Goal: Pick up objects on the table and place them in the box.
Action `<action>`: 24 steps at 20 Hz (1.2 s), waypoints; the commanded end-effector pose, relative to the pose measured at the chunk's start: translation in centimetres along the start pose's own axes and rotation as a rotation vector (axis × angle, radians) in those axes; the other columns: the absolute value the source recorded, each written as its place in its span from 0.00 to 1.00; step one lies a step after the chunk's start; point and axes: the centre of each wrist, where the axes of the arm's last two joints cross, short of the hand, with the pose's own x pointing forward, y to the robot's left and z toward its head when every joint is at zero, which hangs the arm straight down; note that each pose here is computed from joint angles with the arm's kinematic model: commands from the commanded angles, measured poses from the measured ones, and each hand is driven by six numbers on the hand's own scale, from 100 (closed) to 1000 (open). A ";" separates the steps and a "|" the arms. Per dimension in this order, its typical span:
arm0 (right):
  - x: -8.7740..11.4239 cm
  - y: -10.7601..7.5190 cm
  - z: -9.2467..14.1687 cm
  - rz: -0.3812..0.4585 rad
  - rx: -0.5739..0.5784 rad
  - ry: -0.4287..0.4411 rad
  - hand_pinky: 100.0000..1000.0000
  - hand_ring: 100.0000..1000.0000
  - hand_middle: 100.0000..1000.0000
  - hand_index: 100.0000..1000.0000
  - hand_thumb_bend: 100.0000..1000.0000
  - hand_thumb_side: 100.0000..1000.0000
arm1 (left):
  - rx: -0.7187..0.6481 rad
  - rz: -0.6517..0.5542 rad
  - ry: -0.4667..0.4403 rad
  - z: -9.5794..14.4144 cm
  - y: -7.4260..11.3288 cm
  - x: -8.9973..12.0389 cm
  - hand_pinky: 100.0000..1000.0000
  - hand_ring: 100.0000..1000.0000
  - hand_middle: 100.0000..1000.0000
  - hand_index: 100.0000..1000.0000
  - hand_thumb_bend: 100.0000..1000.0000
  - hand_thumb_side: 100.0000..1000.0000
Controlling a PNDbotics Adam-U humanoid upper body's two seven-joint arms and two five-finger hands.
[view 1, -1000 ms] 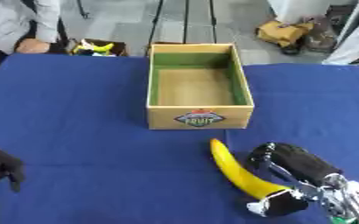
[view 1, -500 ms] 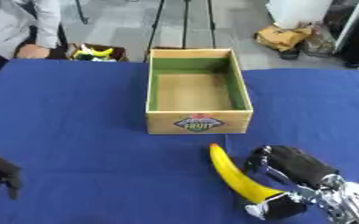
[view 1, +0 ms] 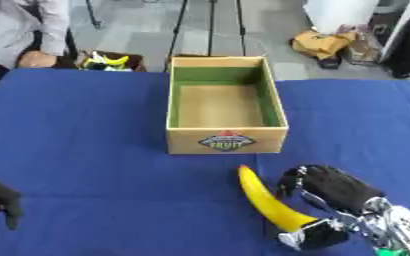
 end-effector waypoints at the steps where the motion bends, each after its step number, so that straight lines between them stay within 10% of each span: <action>1: -0.6 -0.4 0.2 0.034 0.003 0.018 0.37 0.66 0.46 0.61 0.39 0.41 | 0.000 -0.004 -0.023 -0.3 0.2 0.5 0.09 0.25 0.29 0.41 0.00 1.00; 24: -0.7 0.1 0.1 0.037 -0.009 0.030 0.29 0.46 0.36 0.50 0.34 0.39 | -0.001 -0.003 -0.020 -0.2 0.2 0.5 0.09 0.25 0.29 0.41 0.00 1.00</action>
